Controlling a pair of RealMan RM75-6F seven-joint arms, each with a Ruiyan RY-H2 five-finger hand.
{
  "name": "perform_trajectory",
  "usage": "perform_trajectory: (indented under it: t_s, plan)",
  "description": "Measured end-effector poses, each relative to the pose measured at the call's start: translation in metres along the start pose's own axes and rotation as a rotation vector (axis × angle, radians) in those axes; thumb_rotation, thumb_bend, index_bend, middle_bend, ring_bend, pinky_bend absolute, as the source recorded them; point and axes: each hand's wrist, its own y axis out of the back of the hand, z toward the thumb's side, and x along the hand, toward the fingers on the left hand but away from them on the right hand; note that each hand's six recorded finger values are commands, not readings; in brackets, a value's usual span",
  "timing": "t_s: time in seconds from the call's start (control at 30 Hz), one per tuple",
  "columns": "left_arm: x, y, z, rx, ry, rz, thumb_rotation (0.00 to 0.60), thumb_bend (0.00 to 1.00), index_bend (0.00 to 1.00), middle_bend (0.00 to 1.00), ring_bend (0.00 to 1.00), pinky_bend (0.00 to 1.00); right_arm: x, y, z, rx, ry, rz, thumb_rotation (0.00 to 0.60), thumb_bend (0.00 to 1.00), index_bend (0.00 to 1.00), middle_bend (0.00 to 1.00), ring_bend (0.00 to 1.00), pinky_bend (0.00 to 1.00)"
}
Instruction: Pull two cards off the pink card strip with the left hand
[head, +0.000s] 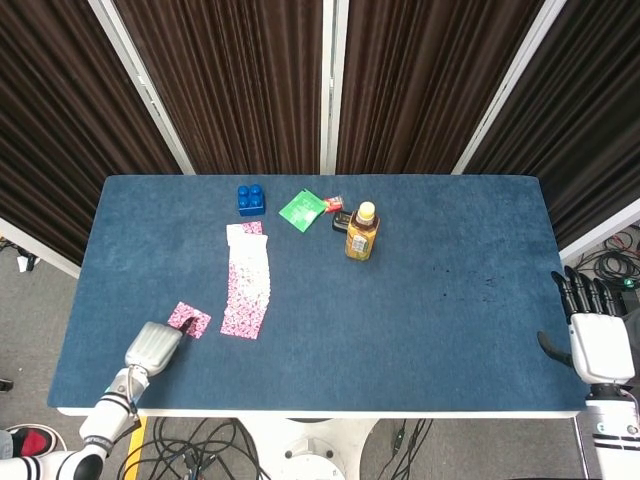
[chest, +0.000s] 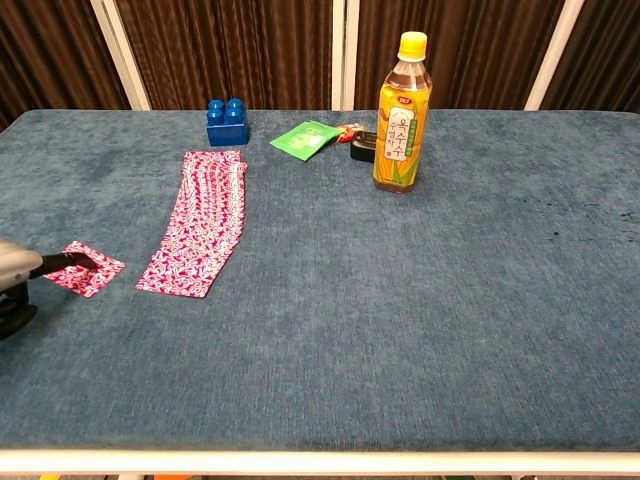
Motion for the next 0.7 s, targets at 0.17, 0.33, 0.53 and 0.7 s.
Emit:
perform_trajectory:
  t_s: [0.17, 0.33, 0.53, 0.7]
  plan:
    - [0.002, 0.001, -0.01, -0.01, 0.04, 0.0, 0.6, 0.6, 0.09, 0.86, 0.89, 0.95, 0.0, 0.001, 0.001, 0.001, 0.001, -0.002, 0.6, 0.17, 0.0, 0.0, 0.0, 0.0]
    - [0.001, 0.012, -0.008, -0.021, 0.039, 0.05, 0.6, 0.6, 0.09, 0.86, 0.89, 0.95, 0.0, 0.002, 0.0, 0.0, -0.002, -0.008, 0.6, 0.17, 0.0, 0.0, 0.0, 0.0]
    - [-0.007, 0.025, 0.013, -0.036, -0.027, 0.114, 0.6, 0.6, 0.09, 0.86, 0.89, 0.95, 0.0, 0.003, -0.002, -0.006, -0.005, -0.009, 0.6, 0.18, 0.0, 0.0, 0.0, 0.0]
    - [-0.012, 0.022, 0.041, -0.031, -0.116, 0.099, 0.6, 0.6, 0.09, 0.86, 0.89, 0.95, 0.0, 0.002, -0.004, -0.011, -0.009, -0.008, 0.6, 0.18, 0.0, 0.0, 0.0, 0.0]
